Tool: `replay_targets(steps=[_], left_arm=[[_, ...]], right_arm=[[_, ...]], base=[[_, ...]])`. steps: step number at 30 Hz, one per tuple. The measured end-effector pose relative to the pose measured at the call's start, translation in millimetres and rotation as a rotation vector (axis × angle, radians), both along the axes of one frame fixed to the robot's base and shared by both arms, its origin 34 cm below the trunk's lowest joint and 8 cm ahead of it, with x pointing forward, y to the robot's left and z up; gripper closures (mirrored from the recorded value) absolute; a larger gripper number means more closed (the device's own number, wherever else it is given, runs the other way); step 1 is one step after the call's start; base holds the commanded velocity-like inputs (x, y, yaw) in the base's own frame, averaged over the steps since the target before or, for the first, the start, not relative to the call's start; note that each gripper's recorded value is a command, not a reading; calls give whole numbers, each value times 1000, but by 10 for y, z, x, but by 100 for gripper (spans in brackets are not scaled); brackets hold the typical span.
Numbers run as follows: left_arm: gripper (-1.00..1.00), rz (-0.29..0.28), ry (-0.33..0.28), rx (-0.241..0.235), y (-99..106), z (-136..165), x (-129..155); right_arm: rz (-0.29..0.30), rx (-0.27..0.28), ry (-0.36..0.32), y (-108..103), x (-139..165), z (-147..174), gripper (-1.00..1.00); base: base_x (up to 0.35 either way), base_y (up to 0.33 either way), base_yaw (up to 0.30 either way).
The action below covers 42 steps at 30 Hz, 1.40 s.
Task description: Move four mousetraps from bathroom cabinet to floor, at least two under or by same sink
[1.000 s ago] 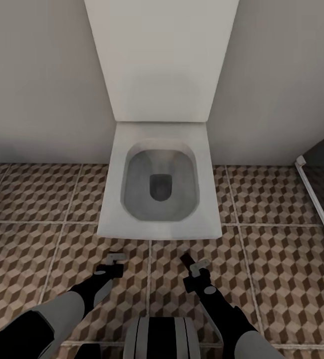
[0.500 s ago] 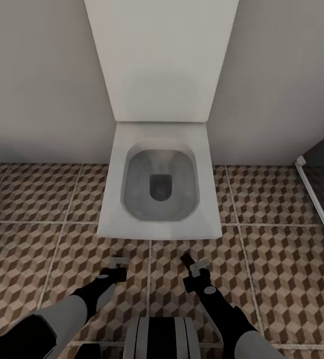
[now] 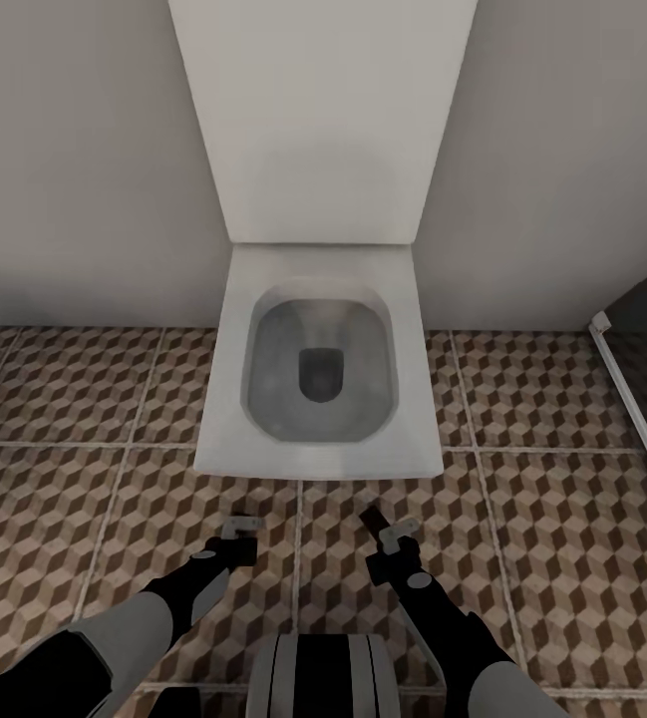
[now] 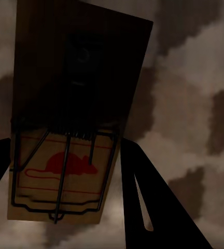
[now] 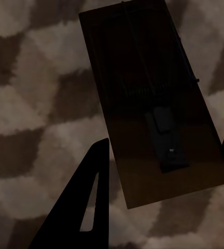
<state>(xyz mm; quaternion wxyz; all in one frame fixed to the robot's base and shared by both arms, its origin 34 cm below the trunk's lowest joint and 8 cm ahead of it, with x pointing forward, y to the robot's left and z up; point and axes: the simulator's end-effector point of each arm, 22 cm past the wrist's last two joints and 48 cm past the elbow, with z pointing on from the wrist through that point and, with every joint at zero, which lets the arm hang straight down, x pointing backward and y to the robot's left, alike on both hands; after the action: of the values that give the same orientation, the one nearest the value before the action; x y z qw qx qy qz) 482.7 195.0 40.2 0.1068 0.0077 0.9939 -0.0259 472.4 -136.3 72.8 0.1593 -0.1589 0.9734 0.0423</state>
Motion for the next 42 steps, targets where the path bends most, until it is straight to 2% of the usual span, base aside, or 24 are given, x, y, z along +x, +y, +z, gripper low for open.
replay_targets(steps=[42], left_arm=[[100, -16, -2, -2, -25, 3, 2]], right_arm=[[0, 0, 0, 0, 0, 0, 100]], base=[[14, 0, 0]])
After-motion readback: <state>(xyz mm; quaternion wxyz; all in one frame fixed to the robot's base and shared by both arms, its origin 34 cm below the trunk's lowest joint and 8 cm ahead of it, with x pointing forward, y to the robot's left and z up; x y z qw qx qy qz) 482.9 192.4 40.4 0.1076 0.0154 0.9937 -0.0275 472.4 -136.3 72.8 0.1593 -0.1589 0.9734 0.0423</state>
